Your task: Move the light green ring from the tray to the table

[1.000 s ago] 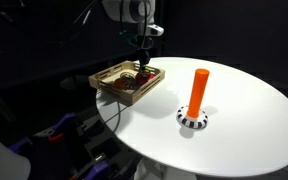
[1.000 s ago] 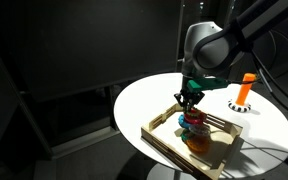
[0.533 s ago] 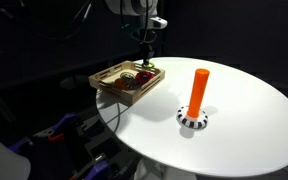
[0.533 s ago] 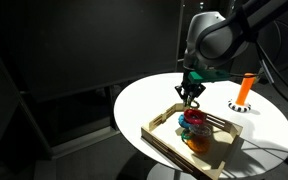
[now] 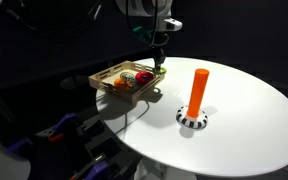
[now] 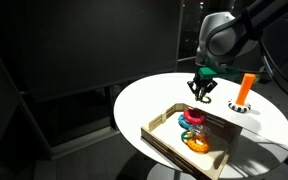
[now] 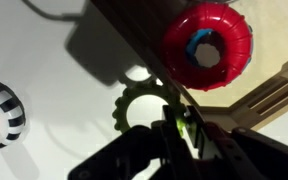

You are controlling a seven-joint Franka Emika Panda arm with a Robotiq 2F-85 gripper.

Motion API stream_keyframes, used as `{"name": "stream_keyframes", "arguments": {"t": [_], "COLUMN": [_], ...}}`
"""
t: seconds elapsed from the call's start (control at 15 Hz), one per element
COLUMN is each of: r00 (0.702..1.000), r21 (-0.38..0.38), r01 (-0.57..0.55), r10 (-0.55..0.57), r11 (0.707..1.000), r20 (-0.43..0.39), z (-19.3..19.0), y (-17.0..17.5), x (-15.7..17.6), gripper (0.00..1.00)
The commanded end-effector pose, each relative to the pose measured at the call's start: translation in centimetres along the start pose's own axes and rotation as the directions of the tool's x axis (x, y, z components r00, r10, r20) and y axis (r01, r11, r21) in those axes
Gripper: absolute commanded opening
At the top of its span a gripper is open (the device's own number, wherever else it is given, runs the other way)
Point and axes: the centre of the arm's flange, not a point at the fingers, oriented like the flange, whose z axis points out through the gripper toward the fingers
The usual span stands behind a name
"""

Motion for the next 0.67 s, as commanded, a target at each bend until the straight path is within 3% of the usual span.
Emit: {"name": "stream_keyframes", "arguments": {"t": [0.0, 0.6], "r00": [0.997, 0.976], "r21": [-0.034, -0.108], "r01": [-0.078, -0.203], "r10": [0.078, 0.209], "r11": [0.996, 0.973], "r20": [0.005, 0.055], "z": [0.1, 5.0], "y": [3.4, 9.8], "x": [0.3, 0.9], "gripper": [0.07, 0.07]}}
